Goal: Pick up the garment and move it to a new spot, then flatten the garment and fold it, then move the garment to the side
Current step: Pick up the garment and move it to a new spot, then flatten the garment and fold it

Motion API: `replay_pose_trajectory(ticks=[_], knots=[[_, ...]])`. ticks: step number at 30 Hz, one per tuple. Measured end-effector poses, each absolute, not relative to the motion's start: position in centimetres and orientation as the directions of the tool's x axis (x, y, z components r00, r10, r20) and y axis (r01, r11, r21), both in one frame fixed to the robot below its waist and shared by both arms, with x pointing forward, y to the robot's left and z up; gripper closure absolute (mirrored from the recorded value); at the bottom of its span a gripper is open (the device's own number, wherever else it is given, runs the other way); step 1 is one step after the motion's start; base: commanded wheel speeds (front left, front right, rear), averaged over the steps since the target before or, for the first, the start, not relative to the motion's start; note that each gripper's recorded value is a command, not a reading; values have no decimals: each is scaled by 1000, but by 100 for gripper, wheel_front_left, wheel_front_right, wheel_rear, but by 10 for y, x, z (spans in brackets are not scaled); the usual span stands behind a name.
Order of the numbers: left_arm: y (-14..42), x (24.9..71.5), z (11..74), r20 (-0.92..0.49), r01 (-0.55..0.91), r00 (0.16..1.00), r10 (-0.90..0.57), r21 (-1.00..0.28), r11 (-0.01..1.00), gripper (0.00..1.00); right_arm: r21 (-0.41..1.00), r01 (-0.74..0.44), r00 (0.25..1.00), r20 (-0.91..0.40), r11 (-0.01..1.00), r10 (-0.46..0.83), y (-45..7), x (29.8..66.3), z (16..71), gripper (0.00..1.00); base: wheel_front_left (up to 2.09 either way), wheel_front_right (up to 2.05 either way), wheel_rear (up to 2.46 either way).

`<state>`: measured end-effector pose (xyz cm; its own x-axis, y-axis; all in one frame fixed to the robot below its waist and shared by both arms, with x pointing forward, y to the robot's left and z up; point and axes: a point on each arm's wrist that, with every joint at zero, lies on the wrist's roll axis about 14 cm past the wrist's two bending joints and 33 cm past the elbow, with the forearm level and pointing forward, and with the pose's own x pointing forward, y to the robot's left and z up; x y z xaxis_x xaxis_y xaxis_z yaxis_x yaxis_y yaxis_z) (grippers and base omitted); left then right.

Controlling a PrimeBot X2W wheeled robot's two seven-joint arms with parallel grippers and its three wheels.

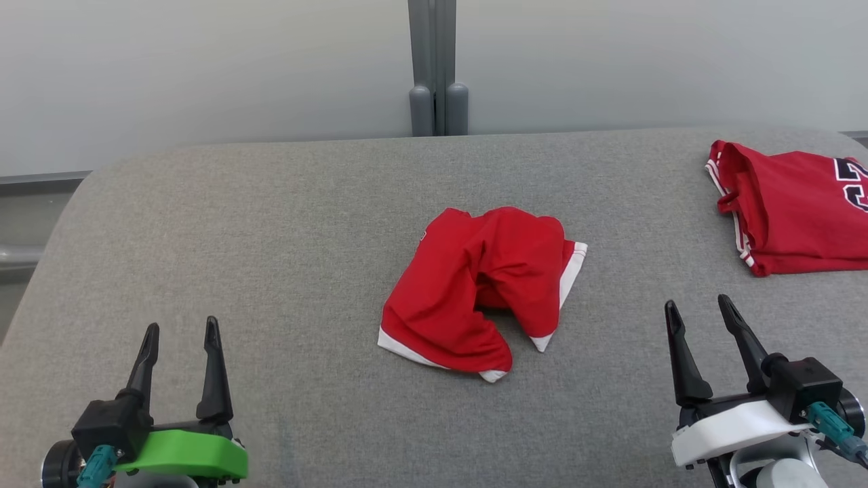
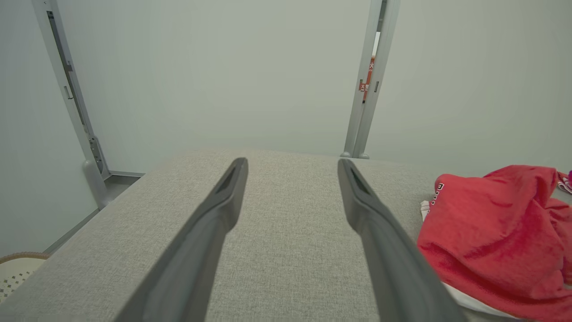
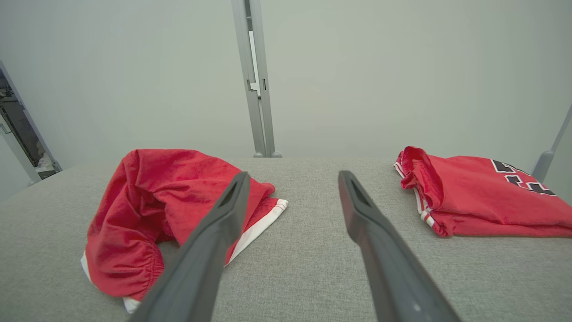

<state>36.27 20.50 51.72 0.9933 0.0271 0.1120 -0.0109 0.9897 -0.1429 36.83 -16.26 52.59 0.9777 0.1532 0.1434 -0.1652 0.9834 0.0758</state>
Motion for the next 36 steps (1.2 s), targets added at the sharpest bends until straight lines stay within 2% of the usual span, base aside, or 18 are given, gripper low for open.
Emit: replay_pose_trajectory(ticks=[14,36], knots=[[190,356,510,97,43,995,-28,-149,988,0,89,-170,979,126,981,158,-159,364,520,0,0,0,0],[189,356,503,78,42,997,-30,-155,987,0,101,-166,982,108,981,155,-159,364,514,0,0,0,0]])
